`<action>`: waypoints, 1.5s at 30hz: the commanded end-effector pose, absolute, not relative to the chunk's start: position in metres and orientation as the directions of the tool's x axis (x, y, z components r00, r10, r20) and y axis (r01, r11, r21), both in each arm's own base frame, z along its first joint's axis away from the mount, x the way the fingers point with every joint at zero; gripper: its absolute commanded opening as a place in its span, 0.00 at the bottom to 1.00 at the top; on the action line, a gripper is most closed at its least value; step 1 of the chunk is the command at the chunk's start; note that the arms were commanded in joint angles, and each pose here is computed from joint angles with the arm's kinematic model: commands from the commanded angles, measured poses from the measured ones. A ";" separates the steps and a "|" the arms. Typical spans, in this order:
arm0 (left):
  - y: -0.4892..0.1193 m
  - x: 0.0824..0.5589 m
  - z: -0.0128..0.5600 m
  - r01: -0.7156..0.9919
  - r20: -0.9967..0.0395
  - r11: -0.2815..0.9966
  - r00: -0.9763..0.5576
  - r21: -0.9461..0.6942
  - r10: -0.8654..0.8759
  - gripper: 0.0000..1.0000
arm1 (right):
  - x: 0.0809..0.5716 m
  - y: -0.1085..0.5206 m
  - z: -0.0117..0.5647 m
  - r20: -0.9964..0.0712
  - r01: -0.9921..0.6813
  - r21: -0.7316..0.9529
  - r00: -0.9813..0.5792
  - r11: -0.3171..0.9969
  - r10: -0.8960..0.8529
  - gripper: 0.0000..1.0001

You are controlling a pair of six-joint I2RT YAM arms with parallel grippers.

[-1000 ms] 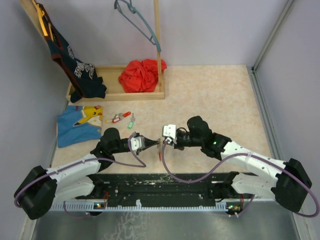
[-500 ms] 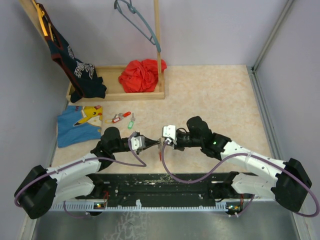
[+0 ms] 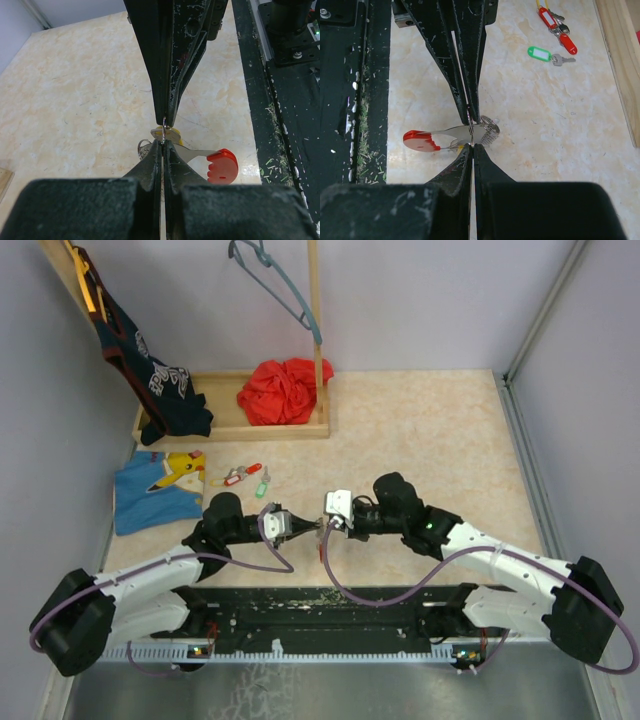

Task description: Put the keys on the keyring

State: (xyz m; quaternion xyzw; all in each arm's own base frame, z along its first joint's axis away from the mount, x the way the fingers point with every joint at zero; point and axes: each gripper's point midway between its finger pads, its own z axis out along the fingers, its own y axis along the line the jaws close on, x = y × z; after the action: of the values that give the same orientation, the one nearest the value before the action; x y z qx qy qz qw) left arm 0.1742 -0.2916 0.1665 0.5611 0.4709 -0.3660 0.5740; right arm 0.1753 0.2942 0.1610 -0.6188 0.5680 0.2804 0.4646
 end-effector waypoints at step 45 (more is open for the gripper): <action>-0.301 0.177 0.183 0.953 -0.954 0.078 0.288 0.294 0.080 0.00 | 0.168 0.319 0.213 -0.914 -0.947 -0.311 0.276 0.076 -0.299 0.00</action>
State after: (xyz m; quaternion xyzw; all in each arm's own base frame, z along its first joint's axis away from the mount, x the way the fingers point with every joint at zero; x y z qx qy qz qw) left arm 0.1740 -0.2949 0.1652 0.5631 0.4756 -0.3776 0.5605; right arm 0.1709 0.2989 0.1626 -0.6160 0.5691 0.2828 0.4656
